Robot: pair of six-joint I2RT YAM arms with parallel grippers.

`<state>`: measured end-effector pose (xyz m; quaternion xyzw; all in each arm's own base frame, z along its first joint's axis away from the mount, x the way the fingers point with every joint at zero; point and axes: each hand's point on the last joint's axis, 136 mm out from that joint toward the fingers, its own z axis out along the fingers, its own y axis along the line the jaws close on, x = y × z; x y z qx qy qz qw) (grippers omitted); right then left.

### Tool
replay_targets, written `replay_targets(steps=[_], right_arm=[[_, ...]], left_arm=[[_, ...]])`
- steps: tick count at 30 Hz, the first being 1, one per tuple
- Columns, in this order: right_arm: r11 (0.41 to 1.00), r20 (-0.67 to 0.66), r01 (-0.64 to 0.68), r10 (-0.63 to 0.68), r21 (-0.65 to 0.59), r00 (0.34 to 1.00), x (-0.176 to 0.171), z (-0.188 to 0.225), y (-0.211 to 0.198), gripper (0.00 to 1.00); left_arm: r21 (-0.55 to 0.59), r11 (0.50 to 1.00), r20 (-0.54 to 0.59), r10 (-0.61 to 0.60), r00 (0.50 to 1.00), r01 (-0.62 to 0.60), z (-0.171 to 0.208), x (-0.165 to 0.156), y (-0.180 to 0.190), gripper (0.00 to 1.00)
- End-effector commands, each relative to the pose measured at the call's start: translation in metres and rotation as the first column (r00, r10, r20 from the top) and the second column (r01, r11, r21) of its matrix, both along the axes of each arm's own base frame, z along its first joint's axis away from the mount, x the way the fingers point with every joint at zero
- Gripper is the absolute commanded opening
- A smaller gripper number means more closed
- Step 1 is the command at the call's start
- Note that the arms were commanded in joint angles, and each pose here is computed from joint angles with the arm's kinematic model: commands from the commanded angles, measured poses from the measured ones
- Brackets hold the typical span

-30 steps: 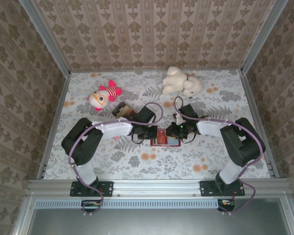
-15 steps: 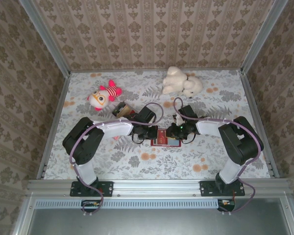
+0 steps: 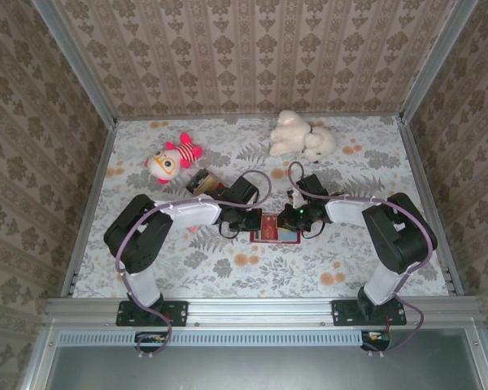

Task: Take the credit cards out of the card holder

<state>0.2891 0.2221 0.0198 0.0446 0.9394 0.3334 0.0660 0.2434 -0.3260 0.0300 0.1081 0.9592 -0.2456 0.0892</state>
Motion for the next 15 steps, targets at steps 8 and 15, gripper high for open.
replay_targets(steps=[8, 15], right_arm=[[0.992, 0.009, 0.053, -0.052, -0.115, 0.999, -0.001, 0.000, -0.025, 0.04], [0.994, 0.005, 0.043, -0.043, -0.098, 0.999, 0.000, 0.000, -0.021, 0.03]], left_arm=[[0.054, 0.999, -0.010, -0.005, 1.000, 0.006, -0.003, -0.003, 0.009, 0.00], [-0.051, 0.999, 0.019, -0.011, 1.000, 0.012, 0.018, 0.002, -0.007, 0.00]])
